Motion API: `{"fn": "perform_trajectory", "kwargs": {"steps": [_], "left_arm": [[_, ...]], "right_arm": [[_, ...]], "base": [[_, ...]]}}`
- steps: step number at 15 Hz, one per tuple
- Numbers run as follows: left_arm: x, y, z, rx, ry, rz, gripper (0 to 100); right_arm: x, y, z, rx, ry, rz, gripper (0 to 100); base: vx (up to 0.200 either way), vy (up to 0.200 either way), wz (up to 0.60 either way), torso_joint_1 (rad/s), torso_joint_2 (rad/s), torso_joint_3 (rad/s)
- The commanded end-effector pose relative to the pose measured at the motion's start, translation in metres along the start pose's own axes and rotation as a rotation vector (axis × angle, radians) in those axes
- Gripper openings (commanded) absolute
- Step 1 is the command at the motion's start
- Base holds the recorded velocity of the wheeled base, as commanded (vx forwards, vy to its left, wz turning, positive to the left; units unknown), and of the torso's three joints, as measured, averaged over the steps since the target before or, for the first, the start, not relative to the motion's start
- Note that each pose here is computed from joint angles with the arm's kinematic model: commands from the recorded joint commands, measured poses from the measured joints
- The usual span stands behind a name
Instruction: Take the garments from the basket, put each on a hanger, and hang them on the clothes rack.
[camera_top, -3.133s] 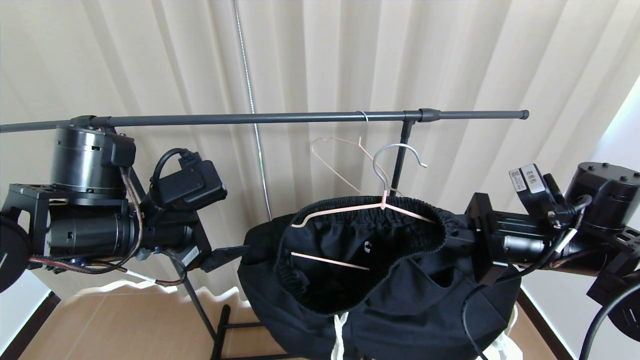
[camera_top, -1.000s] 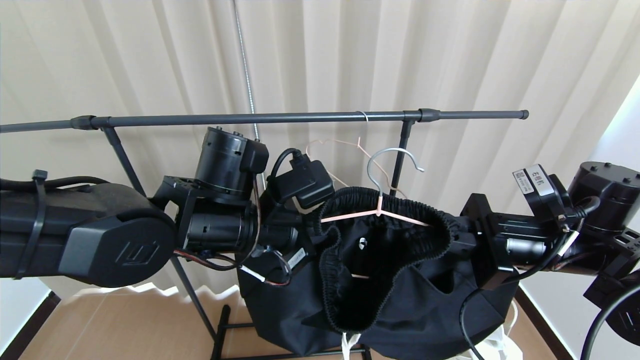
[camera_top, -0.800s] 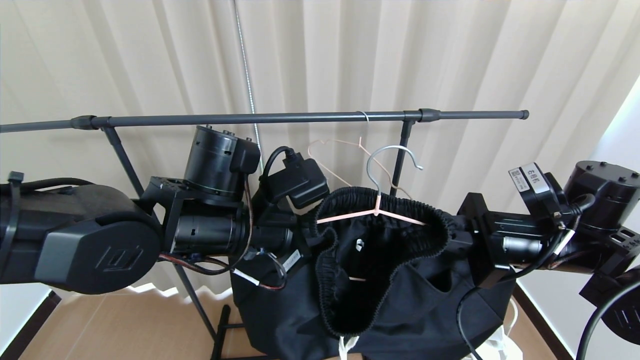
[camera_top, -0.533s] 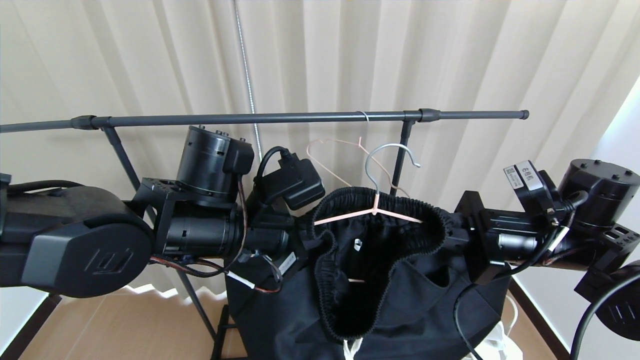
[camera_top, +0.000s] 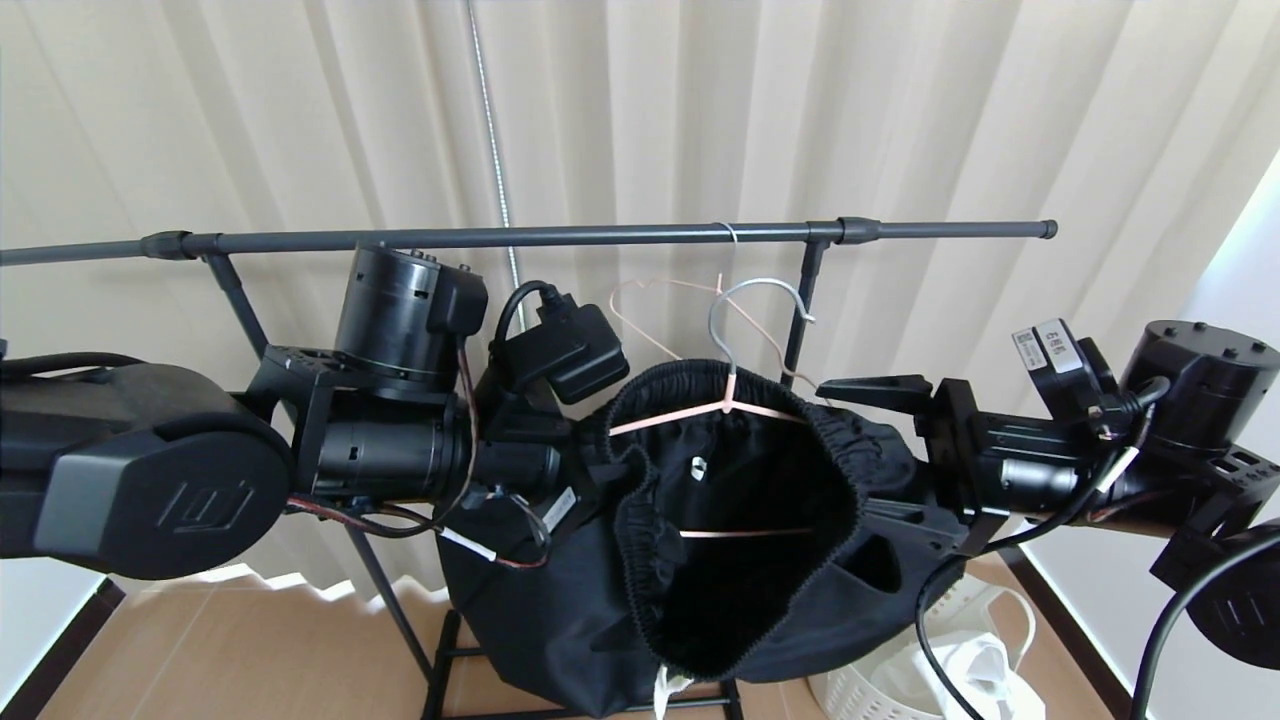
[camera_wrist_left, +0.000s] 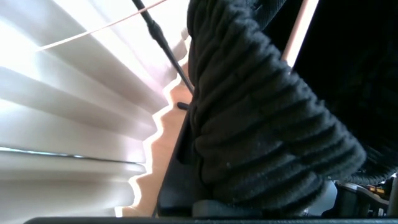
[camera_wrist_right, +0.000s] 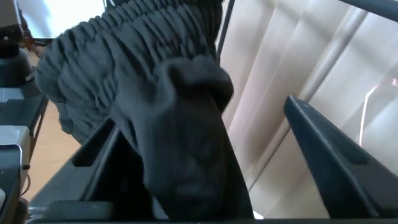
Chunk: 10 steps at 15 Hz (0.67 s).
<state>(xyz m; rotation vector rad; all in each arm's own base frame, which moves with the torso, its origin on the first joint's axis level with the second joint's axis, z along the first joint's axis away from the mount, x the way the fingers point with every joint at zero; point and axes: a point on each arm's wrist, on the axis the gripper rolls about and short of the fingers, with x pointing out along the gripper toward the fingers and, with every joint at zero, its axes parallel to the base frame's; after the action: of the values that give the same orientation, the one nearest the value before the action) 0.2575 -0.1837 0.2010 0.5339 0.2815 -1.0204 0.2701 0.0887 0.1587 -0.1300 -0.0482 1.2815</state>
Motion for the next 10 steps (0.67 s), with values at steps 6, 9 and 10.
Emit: {"fn": "perform_trajectory", "kwargs": {"steps": [6, 9, 10], "left_arm": [[-0.019, 0.014, -0.003, -0.021, 0.004, 0.088, 0], [-0.027, 0.015, -0.004, -0.062, 0.0, 0.107, 0], [-0.03, 0.017, -0.005, -0.065, 0.0, 0.116, 0]], "right_arm": [[-0.016, -0.009, 0.002, -0.009, -0.007, -0.024, 100], [-0.024, -0.018, 0.003, -0.017, -0.008, -0.06, 100], [-0.028, -0.02, 0.003, -0.017, -0.006, -0.073, 100]], "base": [[0.0, 0.0, 0.0, 0.0, 0.0, 0.0], [0.0, 0.0, 0.0, 0.0, 0.0, 0.0], [0.0, 0.0, 0.0, 0.0, 0.0, 0.0]]}}
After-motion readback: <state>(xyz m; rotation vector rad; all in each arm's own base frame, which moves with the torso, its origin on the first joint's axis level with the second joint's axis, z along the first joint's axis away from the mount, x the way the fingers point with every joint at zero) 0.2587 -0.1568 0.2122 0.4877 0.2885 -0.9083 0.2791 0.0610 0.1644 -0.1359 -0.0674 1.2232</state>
